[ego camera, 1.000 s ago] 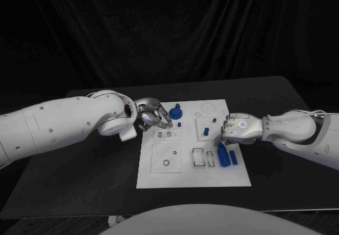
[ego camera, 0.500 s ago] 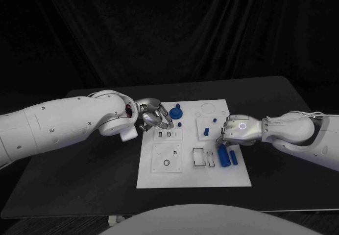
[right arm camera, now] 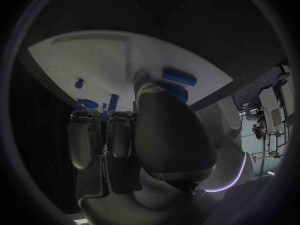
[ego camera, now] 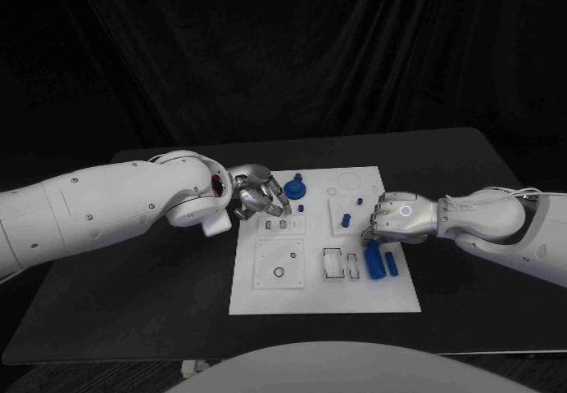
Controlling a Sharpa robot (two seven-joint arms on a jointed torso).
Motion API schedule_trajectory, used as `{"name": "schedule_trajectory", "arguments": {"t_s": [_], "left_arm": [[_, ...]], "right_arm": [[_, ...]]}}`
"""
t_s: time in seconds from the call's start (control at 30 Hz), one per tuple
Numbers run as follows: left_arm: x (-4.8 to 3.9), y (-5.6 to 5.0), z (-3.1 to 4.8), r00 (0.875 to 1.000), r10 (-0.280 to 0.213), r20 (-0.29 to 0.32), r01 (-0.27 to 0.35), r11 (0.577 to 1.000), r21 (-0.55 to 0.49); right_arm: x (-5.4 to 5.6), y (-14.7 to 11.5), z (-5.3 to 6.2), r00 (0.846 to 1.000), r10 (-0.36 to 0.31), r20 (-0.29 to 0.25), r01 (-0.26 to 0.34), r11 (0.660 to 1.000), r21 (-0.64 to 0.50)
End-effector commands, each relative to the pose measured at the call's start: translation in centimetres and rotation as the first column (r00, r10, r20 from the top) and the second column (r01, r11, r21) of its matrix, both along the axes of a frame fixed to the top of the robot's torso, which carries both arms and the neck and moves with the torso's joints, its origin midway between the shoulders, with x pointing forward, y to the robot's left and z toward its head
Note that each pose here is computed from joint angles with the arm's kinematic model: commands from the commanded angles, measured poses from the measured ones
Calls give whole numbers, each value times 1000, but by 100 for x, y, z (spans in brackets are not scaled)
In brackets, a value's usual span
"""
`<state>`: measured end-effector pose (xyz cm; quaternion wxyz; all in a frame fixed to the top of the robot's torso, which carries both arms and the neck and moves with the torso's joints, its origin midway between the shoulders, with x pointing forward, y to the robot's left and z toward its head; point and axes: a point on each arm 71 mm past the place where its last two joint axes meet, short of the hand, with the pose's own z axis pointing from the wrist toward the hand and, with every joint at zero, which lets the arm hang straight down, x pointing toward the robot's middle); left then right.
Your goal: Assemble the parts on the task board
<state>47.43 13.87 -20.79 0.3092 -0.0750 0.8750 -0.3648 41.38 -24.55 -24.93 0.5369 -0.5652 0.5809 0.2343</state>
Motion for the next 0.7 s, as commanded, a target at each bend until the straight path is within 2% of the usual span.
{"name": "schedule_trajectory", "arguments": {"t_s": [0.03,0.47,0.57,0.7], "left_arm": [[-14,-19,-8,1000,-8,-14,8,1000,-8],[-10,-8,-18,1000,-5,-17,5,1000,-3],[-7,0,-20,1000,-3,-18,3,1000,-1],[1,13,-23,1000,1,-19,-1,1000,2]], "right_arm": [[1,-18,-39,1000,-25,16,25,1000,1],[-30,-85,7,998,-42,35,41,998,37],[-38,-106,65,998,-58,27,56,995,81],[-23,-128,227,994,-106,-20,108,975,196]]}}
